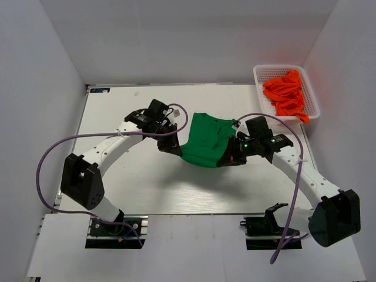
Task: Fold and stack the t-shirts
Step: Grab one side of the 2/3 rectangular tshirt with both arms, then fold the long partially folded tshirt into a neat square
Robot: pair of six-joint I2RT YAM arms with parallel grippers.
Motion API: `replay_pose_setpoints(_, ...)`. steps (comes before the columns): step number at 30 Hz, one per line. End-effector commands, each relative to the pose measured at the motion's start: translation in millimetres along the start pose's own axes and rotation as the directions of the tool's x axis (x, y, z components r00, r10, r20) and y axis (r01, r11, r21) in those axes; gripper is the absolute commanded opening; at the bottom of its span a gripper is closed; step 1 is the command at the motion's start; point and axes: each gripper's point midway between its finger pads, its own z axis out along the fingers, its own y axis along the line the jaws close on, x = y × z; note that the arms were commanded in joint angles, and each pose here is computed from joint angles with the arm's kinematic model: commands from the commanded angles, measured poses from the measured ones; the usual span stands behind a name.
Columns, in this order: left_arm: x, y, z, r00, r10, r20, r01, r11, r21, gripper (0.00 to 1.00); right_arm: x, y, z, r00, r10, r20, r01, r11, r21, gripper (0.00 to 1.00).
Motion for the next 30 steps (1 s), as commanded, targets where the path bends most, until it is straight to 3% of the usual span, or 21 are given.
replay_pose_setpoints(1, 0.6, -16.3, -34.6, 0.999, 0.028, 0.019, -0.028, 1.000, 0.011, 0.00, 14.1, 21.4, -13.1, 0.996, 0.033, -0.078, -0.040, 0.996, -0.086, 0.00)
replay_pose_setpoints(7, -24.7, -19.3, -38.5, 0.999, 0.019, 0.032, -0.018, 1.000, -0.018, 0.00, 9.0, 32.1, -18.5, 0.997, 0.033, -0.070, -0.043, 0.988, -0.148, 0.00)
replay_pose_setpoints(13, -75.8, -30.6, -40.9, 0.986, 0.056, 0.155, -0.052, 0.998, -0.033, 0.00, 0.2, 26.8, -16.8, 0.995, 0.075, -0.067, -0.087, 0.975, -0.202, 0.00)
replay_pose_setpoints(22, -155.2, -38.2, -9.9, 0.964, 0.044, 0.262, -0.027, 0.997, -0.069, 0.00, -48.2, 8.7, -16.9, 0.994, 0.106, -0.035, -0.111, 0.970, -0.215, 0.00)
replay_pose_setpoints(30, -198.5, -36.0, 16.7, 0.954, 0.036, 0.296, -0.015, 0.997, -0.074, 0.00, -107.4, -18.5, -27.7, 0.988, 0.151, 0.024, -0.144, 0.971, -0.193, 0.00)
